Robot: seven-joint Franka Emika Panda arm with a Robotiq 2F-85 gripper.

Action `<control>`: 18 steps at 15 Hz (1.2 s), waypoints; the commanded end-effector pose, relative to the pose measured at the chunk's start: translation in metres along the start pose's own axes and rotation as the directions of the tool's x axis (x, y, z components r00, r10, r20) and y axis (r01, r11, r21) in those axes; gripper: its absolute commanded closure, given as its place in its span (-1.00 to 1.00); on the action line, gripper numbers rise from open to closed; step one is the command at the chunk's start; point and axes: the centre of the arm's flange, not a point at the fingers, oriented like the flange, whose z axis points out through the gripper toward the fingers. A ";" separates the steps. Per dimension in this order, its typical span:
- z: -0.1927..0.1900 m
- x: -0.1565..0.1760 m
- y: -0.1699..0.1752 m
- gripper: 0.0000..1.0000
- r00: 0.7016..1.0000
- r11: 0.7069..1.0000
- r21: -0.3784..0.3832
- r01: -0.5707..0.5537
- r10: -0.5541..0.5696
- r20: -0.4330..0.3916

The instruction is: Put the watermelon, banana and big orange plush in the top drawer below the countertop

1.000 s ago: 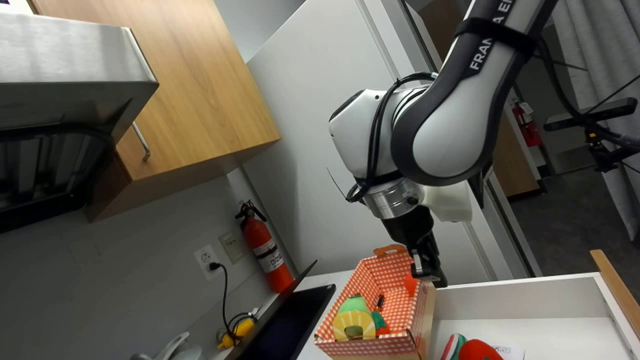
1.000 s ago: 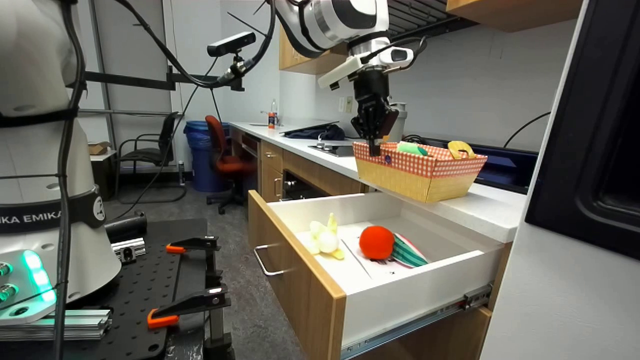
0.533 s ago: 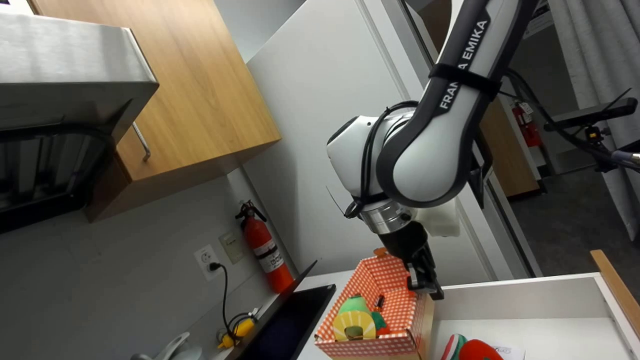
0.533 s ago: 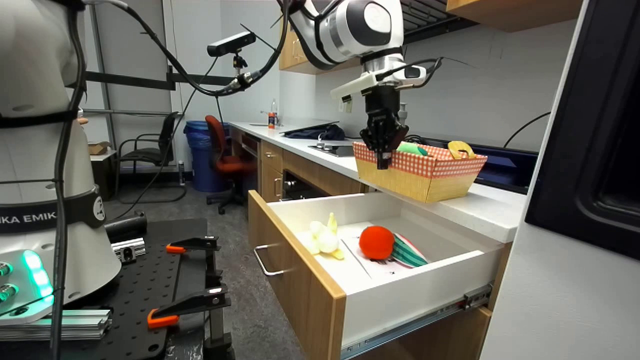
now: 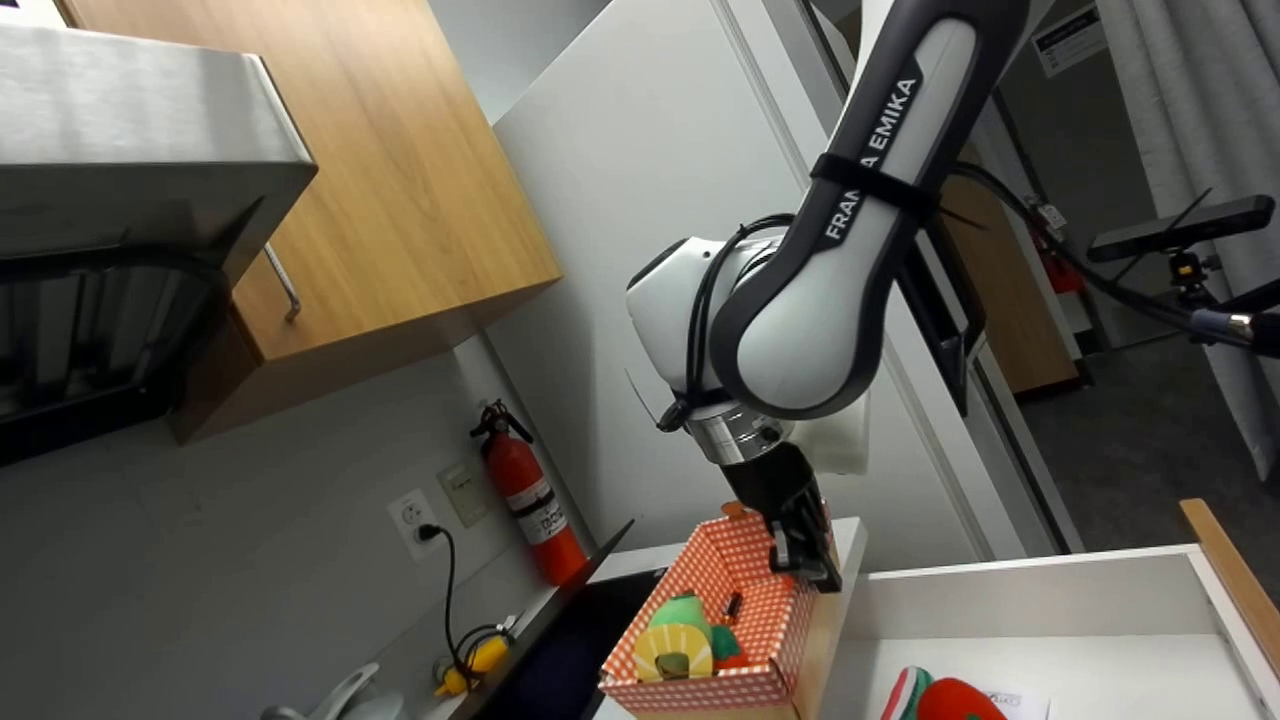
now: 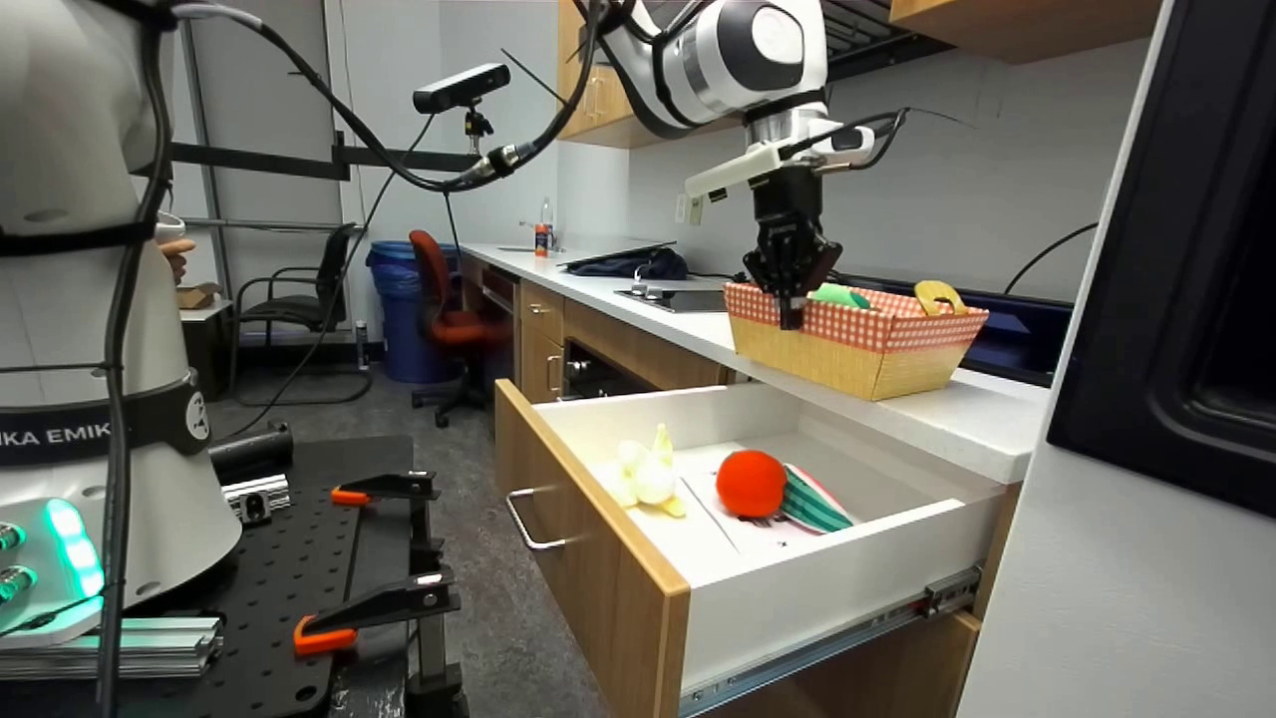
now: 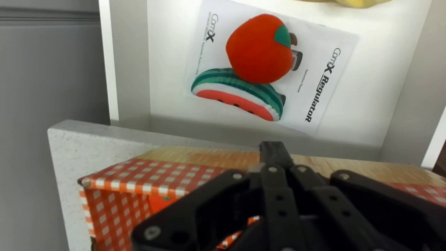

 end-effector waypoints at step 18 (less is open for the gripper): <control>-0.007 0.023 0.007 1.00 1.000 1.000 0.012 -0.005 0.004 0.031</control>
